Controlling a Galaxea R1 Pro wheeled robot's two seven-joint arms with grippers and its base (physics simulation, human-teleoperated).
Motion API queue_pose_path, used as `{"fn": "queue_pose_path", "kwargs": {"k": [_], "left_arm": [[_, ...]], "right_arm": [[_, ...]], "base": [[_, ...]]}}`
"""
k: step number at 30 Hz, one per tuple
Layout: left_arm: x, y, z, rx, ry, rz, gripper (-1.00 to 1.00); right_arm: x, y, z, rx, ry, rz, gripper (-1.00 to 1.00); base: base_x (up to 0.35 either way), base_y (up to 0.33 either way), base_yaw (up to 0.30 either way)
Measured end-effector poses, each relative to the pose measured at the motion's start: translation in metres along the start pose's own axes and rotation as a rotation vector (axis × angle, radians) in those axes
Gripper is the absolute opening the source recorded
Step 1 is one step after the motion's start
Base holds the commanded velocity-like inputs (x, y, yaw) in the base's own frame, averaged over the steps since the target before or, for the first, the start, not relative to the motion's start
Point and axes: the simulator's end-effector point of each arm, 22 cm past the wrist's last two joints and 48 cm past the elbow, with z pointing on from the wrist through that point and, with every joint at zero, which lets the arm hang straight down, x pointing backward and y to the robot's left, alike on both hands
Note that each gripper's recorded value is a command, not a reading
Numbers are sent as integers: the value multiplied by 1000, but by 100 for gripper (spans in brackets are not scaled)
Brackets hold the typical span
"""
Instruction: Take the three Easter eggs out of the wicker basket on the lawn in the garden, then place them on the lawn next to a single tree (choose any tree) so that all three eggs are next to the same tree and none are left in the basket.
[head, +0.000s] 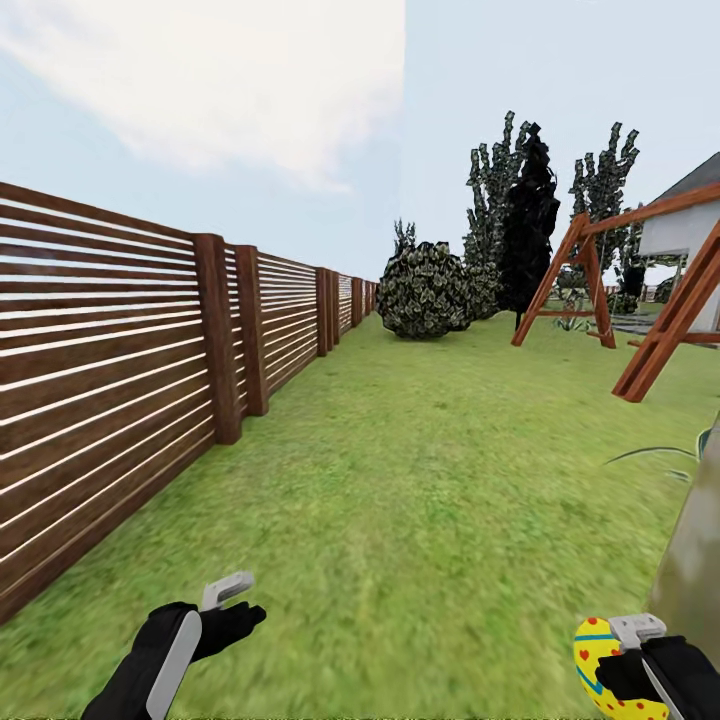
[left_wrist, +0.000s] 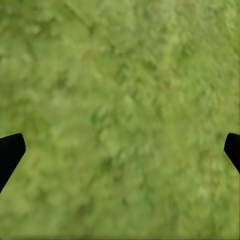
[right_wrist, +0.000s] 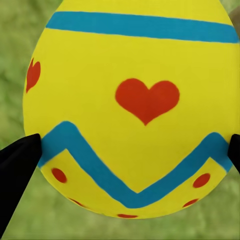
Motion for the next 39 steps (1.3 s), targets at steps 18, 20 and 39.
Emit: {"fn": "queue_pose_path", "kwargs": {"k": [18, 20, 39], "left_arm": [[29, 14, 25, -7, 23, -3, 100], [32, 16, 27, -11, 29, -4, 100], [59, 30, 52, -38, 101, -13, 100]], "right_arm": [[28, 23, 28, -19, 25, -7, -100], [31, 23, 31, -20, 33, -9, -100], [58, 33, 54, -27, 109, -27, -100]], "base": [[0, 0, 0], [0, 0, 0], [0, 0, 0]]}}
